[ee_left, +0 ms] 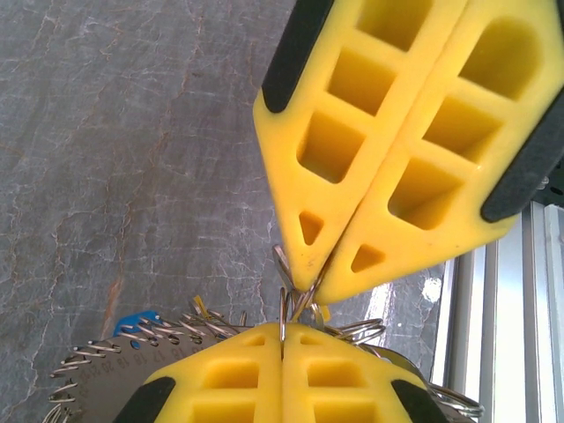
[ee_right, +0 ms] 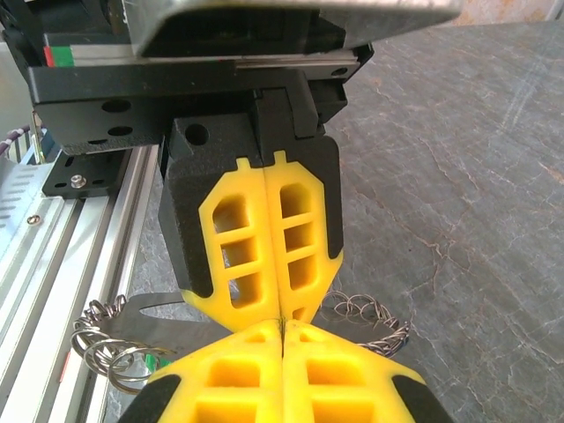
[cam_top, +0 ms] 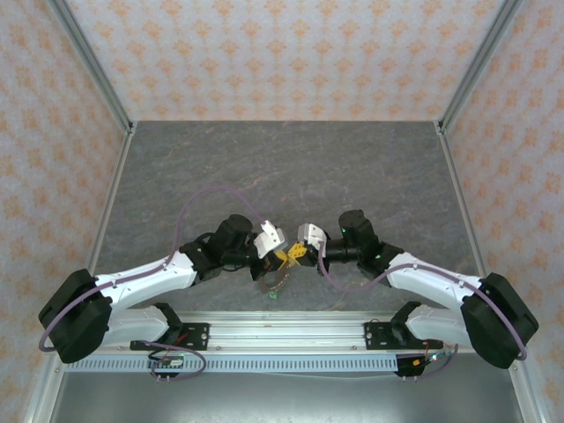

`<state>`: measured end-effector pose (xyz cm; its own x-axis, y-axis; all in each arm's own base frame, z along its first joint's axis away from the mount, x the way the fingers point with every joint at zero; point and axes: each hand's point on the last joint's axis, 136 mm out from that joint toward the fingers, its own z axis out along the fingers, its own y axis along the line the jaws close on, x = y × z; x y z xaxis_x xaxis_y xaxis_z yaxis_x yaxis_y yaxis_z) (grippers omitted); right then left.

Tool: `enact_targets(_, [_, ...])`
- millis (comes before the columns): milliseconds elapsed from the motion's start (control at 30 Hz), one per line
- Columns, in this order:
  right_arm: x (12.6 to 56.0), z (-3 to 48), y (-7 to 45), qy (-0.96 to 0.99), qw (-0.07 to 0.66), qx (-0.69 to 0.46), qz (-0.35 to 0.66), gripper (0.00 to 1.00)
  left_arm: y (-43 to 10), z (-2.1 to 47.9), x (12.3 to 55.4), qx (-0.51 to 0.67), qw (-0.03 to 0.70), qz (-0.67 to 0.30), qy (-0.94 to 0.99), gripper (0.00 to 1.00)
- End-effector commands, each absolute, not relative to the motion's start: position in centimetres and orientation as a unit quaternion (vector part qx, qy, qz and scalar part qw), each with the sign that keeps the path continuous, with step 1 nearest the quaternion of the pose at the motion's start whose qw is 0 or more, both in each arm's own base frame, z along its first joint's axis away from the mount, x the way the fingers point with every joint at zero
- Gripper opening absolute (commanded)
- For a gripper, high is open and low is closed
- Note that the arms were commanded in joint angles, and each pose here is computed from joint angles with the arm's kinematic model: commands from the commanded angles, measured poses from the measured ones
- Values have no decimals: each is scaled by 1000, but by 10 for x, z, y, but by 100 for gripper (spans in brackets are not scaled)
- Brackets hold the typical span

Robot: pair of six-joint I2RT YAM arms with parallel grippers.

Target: Put the keys on the keyring

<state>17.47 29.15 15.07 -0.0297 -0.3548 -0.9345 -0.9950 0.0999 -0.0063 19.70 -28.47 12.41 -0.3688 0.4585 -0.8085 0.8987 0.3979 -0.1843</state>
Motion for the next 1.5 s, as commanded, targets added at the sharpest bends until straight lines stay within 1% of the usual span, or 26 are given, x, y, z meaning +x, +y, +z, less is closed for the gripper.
enact_targets(0, [174, 162, 296, 592, 432, -563, 382, 0, -294, 149, 205, 441, 381, -337, 739, 0])
enact_targets(267, [171, 158, 296, 593, 420, -565, 390, 0, -294, 149, 206, 439, 384, -335, 740, 0])
enact_targets(533, [179, 165, 301, 591, 440, -555, 386, 0, -295, 150, 204, 443, 380, -342, 737, 0])
enact_targets(767, [202, 150, 293, 641, 447, -536, 319, 0, -295, 154, 203, 446, 385, -343, 731, 0])
enact_targets(1000, [213, 136, 282, 685, 434, -511, 286, 0, -292, 153, 200, 451, 389, -341, 728, 0])
enact_targets(1033, [214, 128, 282, 694, 422, -509, 285, 0, -292, 152, 199, 451, 388, -341, 728, 0])
enact_targets(1267, [222, 123, 279, 727, 407, -470, 292, 0, -290, 151, 198, 455, 388, -336, 728, 0])
enact_targets(1467, [219, 119, 278, 744, 377, -447, 323, 0, -289, 153, 197, 459, 393, -336, 722, 0])
